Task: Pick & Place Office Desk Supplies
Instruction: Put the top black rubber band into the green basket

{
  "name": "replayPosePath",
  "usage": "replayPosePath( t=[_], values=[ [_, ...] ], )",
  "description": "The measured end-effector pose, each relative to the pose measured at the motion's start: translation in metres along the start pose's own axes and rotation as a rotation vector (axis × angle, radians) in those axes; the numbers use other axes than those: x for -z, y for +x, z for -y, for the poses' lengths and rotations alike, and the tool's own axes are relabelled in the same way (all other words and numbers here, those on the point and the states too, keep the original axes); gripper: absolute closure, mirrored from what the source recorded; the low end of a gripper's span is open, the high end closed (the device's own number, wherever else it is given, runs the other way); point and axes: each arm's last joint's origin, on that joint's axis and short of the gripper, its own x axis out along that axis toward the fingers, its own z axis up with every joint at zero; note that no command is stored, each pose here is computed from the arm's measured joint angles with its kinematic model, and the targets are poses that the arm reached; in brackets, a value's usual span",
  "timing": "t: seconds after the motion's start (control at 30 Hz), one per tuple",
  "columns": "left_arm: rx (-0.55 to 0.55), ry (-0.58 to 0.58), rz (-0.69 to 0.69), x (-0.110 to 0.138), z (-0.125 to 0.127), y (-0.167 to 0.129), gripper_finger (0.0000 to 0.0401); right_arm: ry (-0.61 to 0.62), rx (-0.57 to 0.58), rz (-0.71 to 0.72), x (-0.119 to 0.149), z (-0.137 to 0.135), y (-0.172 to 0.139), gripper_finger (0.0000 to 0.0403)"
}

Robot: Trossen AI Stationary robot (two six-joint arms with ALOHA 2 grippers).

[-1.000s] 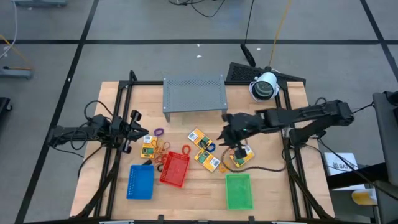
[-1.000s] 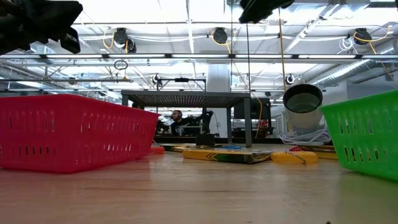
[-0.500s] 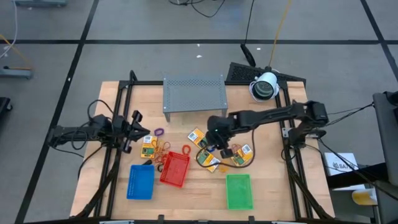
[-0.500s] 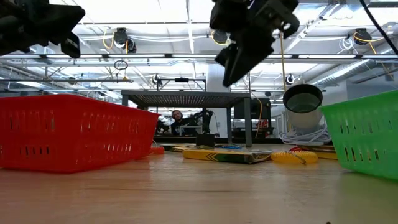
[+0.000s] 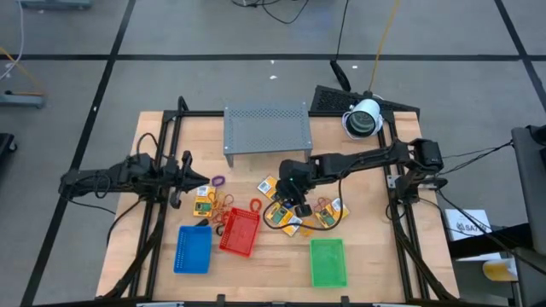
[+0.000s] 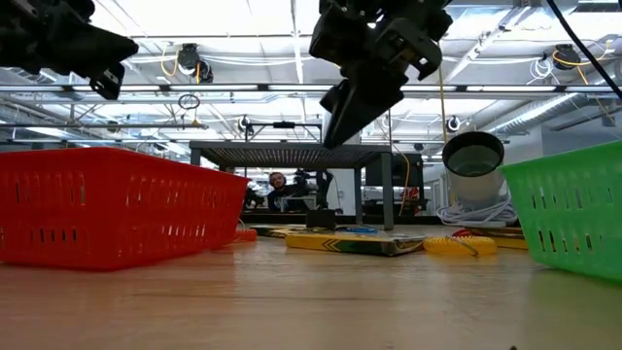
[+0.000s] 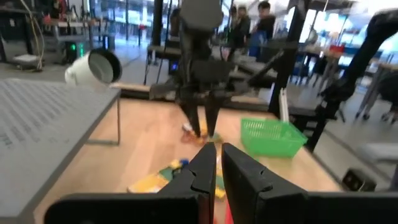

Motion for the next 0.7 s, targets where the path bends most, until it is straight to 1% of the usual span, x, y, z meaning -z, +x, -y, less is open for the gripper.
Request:
replayPosePath(
  t=[0.13,0.2,0.3,0.37,0.47,0.7],
  values=[
    [-0.008,-0.002,-0.075,0.004,-0.002,0.009,0.0368,0.002,0.007,0.037,-0.004,0.001,0.001,0.0303],
    [-0.012,-0.007,-0.112,0.007,-0.003,0.013,0.0368,-0.005,0.010,0.054,-0.005,0.003,0.007,0.0303],
    [-0.014,-0.006,-0.134,0.009,-0.004,0.019,0.0368,-0.004,0.009,0.044,-0.003,0.004,0.013,0.0303],
    [-0.013,0.005,-0.129,0.008,-0.004,0.022,0.0368,-0.004,0.008,0.043,-0.002,0.005,0.020,0.0303],
    [-0.010,0.027,-0.114,0.006,-0.004,0.025,0.0368,0.006,0.000,0.001,0.004,0.006,0.029,0.0303],
    [-0.008,0.038,-0.099,0.005,-0.004,0.026,0.0368,0.007,0.002,-0.009,0.006,0.008,0.035,0.0303]
  ],
)
